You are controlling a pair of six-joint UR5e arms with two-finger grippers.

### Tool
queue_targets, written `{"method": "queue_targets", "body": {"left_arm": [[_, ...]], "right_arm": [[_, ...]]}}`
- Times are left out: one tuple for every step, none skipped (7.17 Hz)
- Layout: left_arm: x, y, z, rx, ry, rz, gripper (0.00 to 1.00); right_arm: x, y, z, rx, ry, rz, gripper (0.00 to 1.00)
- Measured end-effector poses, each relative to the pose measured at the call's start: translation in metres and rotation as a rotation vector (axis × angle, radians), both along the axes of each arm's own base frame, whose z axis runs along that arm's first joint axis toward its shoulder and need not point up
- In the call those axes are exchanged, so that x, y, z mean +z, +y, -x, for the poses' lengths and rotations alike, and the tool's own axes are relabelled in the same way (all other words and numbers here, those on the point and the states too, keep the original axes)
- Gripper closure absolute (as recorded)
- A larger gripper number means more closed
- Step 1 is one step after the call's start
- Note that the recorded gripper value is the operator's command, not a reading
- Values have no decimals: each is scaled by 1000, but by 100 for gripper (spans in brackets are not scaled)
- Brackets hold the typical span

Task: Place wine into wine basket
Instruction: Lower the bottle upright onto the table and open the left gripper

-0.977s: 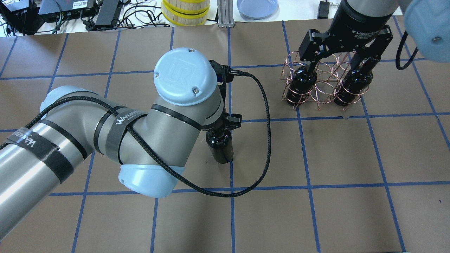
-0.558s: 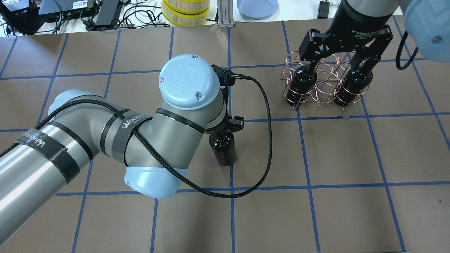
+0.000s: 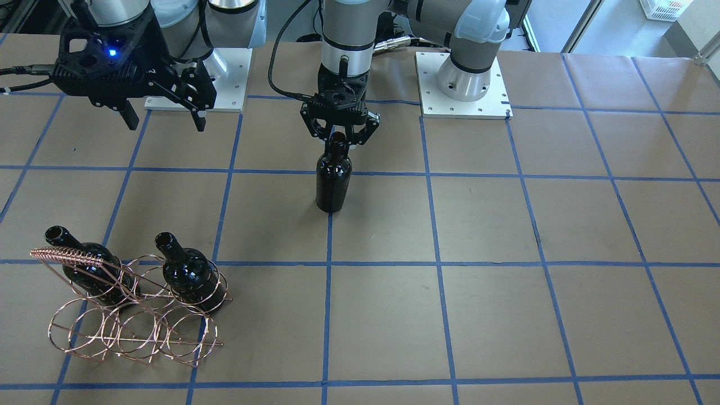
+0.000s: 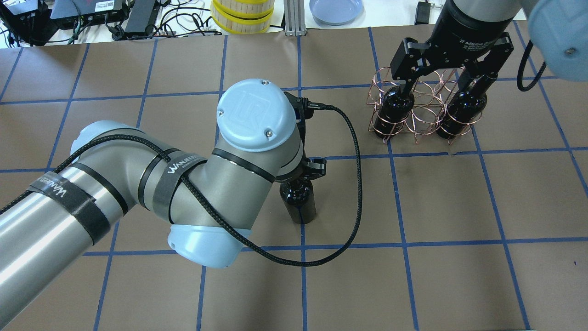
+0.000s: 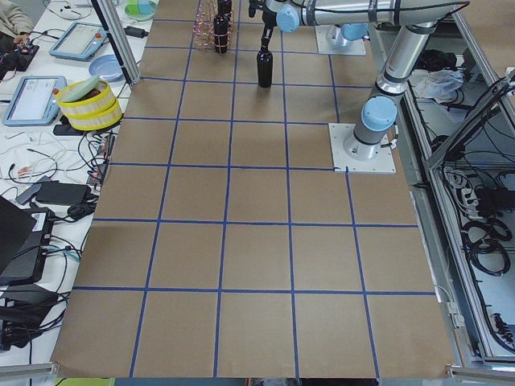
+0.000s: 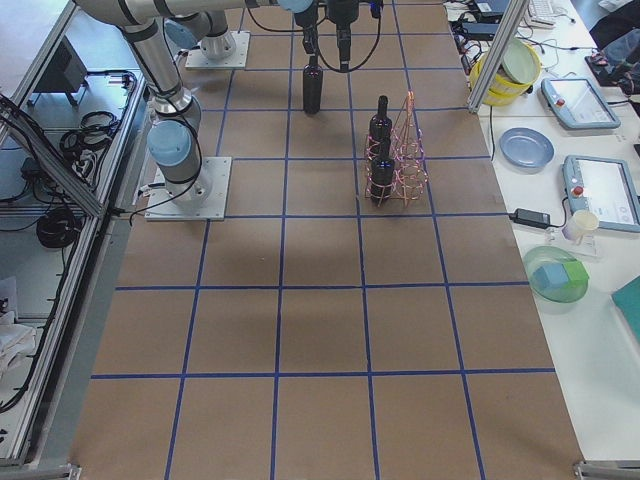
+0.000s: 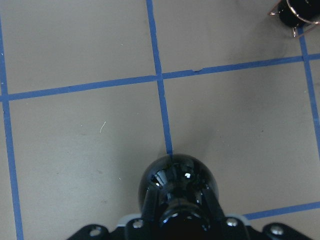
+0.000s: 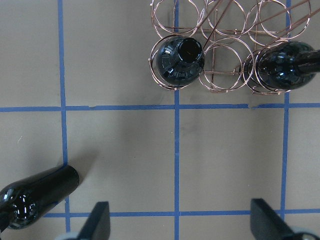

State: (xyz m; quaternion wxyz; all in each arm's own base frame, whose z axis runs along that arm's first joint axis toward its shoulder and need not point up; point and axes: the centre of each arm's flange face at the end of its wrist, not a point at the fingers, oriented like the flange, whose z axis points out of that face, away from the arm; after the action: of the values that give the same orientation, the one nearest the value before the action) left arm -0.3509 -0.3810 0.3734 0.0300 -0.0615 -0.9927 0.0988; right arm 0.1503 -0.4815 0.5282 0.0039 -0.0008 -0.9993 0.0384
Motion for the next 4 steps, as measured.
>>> {"method": "queue_targets", "body": {"left_arm": [[-1, 2, 1, 3, -6, -10, 100], [-2, 4, 0, 6, -18, -19, 100], [-3, 4, -1, 9, -33, -24, 100], [-4, 5, -2, 10, -41, -29, 100]], "right_arm": [[0, 0, 0, 0, 0, 0, 0], [0, 0, 0, -1, 1, 0, 0], [0, 0, 0, -1, 0, 1, 0], [0, 0, 0, -1, 0, 1, 0]]}}
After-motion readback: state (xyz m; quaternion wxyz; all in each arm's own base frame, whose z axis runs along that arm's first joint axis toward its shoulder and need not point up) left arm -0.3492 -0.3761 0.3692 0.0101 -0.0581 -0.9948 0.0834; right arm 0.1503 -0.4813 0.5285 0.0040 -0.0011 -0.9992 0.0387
